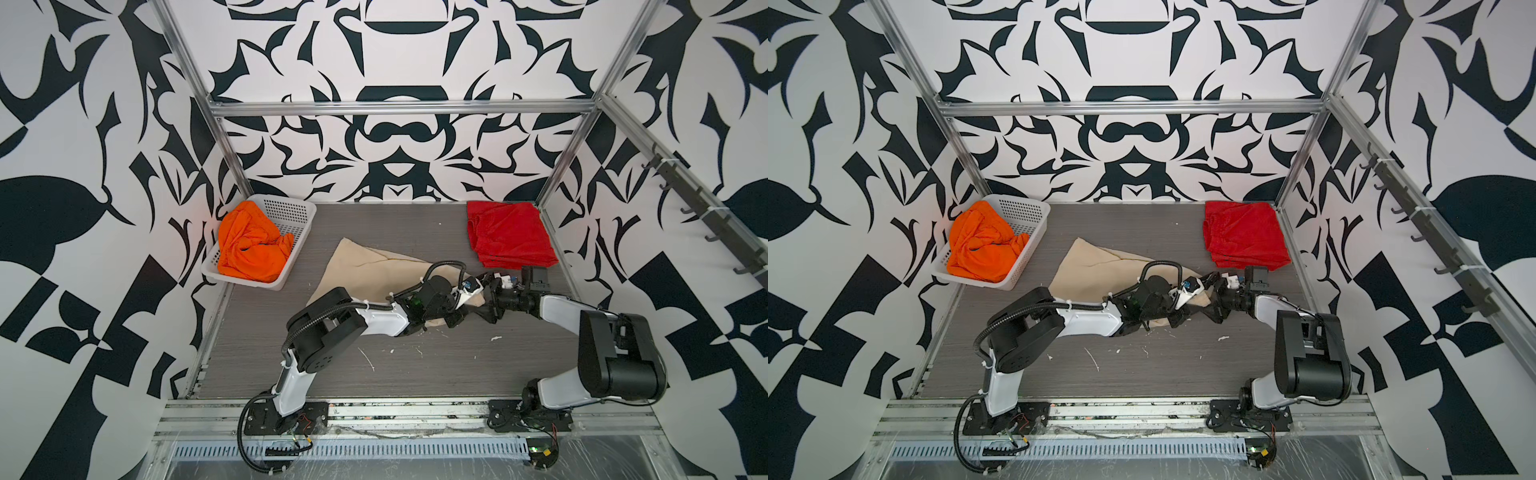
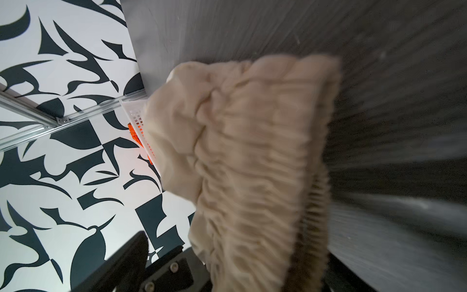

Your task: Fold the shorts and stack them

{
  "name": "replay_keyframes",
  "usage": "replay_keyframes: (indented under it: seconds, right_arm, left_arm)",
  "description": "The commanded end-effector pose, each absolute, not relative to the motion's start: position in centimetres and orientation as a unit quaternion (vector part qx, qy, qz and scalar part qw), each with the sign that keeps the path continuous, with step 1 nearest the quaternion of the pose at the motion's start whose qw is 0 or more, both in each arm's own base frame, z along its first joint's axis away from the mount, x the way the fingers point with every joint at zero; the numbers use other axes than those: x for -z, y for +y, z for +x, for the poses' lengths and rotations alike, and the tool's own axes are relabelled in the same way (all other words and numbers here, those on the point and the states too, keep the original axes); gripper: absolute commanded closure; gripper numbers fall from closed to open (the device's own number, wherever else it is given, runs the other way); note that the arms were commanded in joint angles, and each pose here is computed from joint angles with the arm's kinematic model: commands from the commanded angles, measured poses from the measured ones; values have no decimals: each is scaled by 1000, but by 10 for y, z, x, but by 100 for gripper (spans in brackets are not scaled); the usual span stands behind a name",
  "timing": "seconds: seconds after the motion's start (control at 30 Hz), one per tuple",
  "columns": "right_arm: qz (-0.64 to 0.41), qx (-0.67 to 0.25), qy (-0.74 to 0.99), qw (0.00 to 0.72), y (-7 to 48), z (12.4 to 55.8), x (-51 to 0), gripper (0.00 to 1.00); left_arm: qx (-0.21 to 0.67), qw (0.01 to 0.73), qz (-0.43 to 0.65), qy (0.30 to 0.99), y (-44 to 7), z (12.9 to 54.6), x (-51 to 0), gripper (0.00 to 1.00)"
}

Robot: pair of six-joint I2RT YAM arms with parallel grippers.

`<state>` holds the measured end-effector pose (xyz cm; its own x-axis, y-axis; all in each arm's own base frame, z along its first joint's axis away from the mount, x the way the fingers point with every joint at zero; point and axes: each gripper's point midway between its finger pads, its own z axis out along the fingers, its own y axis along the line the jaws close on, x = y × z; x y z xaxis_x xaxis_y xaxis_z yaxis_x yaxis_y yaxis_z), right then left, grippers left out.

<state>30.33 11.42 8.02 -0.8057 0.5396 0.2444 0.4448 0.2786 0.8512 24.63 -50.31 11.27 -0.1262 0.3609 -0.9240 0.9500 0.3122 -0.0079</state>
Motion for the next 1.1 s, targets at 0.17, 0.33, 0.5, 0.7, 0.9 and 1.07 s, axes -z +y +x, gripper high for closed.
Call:
replay_keyframes:
  seconds: [0.17, 0.33, 0.5, 0.7, 0.9, 1.07]
  right_arm:
    - [297, -477, 826, 40, 111, 293, -52, 23]
    - [286, -434, 853, 41, 103, 284, -42, 61]
    - [271, -399, 874, 46, 97, 277, -40, 77]
    - [256, -393, 882, 51, 98, 275, -43, 85]
    - [247, -379, 890, 50, 96, 268, -47, 87]
    - [243, -348, 904, 58, 88, 264, -54, 89]
  left_arm:
    - [322, 472, 422, 704, -471, 262, -162, 31]
    - [308, 420, 317, 793, -437, 307, -151, 32]
    - [345, 330, 216, 852, -426, 345, -125, 37]
    - [325, 266, 127, 899, -416, 379, -65, 38]
    - [281, 220, 45, 933, -376, 407, -12, 38]
    - [222, 219, 5, 950, -325, 421, 7, 36]
